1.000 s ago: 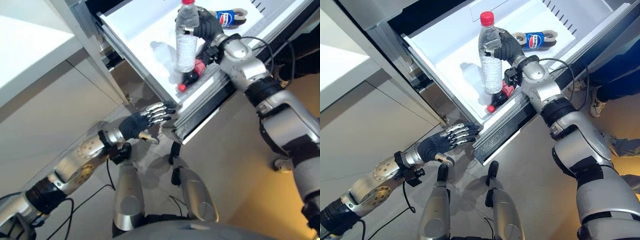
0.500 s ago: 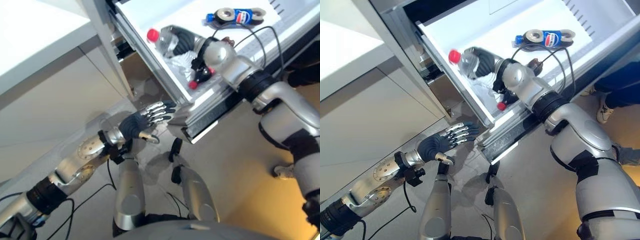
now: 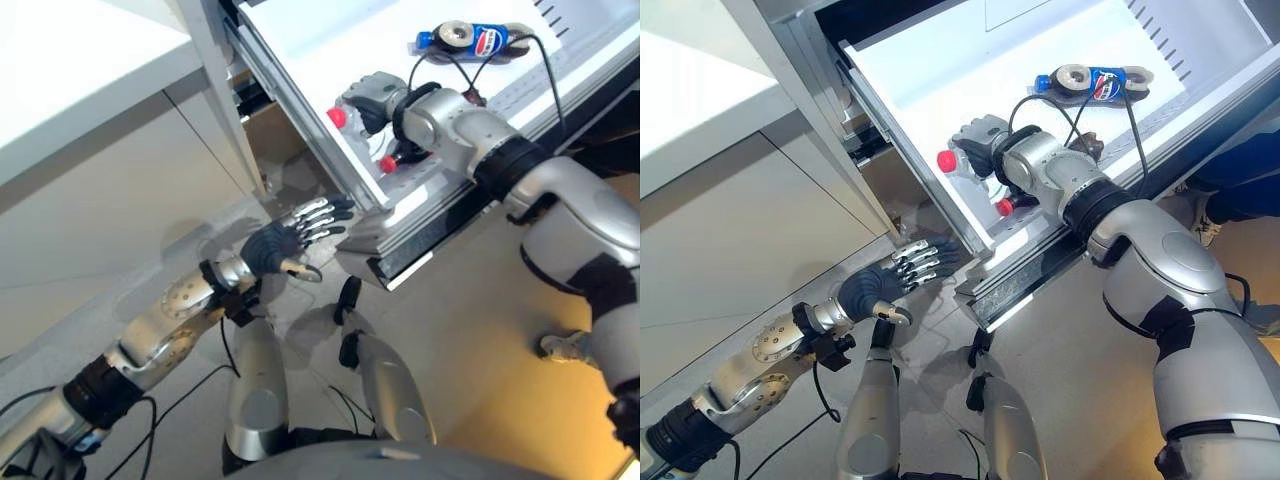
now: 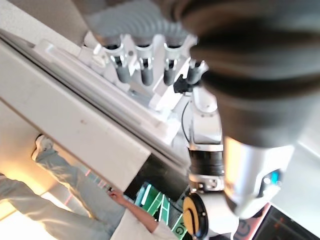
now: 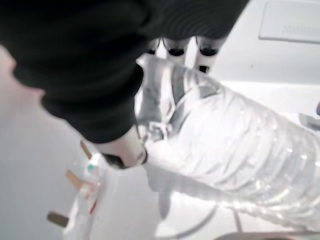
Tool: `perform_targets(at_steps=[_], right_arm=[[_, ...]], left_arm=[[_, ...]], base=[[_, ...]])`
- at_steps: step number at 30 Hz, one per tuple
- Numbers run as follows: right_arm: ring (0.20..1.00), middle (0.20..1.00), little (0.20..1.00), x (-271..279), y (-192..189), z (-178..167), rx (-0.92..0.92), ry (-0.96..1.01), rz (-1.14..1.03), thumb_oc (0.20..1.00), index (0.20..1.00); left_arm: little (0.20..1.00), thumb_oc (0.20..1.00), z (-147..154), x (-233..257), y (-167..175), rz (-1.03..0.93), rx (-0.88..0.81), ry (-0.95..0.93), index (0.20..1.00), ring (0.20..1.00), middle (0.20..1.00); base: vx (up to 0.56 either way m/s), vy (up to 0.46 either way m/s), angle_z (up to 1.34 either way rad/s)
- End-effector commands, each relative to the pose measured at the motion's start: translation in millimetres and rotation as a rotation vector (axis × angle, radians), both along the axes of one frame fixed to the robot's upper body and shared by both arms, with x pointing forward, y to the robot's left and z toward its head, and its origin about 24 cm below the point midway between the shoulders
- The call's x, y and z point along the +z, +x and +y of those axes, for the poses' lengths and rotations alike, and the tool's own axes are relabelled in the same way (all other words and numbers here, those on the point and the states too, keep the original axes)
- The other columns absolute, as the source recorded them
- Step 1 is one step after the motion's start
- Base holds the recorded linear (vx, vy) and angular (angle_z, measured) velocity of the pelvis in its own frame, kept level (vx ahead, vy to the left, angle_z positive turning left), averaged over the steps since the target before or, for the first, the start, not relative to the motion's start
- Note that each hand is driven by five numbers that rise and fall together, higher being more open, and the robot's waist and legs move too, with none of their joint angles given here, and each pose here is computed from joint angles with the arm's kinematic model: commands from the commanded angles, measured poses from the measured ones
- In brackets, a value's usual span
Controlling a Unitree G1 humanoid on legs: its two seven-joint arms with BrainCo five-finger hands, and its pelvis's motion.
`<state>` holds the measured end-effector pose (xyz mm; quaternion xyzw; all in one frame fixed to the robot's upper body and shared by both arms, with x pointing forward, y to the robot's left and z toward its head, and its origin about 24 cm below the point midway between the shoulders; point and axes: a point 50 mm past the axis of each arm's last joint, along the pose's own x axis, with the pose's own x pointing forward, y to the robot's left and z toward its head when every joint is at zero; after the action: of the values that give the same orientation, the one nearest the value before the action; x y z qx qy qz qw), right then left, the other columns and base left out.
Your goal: Take the drinks into the refrigerator
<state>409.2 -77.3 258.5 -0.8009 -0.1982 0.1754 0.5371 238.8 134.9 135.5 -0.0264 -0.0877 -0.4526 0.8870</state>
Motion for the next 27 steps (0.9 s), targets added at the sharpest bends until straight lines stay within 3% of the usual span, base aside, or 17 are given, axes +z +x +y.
perform_targets(at_steps=[1,13,17,18,27], right_arm=[[0.200,0.200,0.200,33.4,-7.2,11.7,0.058,-0.092,-0.118,0.200,0.200],[0.200,0.200,0.200,27.6,4.3,-14.9,-0.073,-0.346,-0.206,0.200,0.200],[0.200,0.200,0.200,27.7,4.8,-15.0,-0.078,-0.343,-0.205,0.200,0.200],[1.000,1.000,1.000,27.8,4.8,-12.0,-0.075,-0.345,-0.205,1.000,1.000],[1.000,1.000,1.000,27.7,6.7,-13.9,-0.095,-0.298,-0.182,1.000,1.000]], left_arm=[[1.000,1.000,-7.6,22.6,-23.0,-0.123,-0.062,-0.052,1.000,1.000,1.000],[1.000,1.000,-9.5,23.9,-22.1,-0.132,-0.056,-0.063,1.000,1.000,1.000],[1.000,1.000,-10.3,24.2,-21.2,-0.132,-0.056,-0.068,1.000,1.000,1.000],[1.000,1.000,-11.0,24.3,-20.7,-0.131,-0.060,-0.068,1.000,1.000,1.000],[1.000,1.000,-10.8,26.0,-18.8,-0.138,-0.068,-0.061,1.000,1.000,1.000]], base=[[0.00,0.000,0.00],[0.00,0.000,0.00],[0.00,0.000,0.00],[0.00,0.000,0.00],[0.00,0.000,0.00]])
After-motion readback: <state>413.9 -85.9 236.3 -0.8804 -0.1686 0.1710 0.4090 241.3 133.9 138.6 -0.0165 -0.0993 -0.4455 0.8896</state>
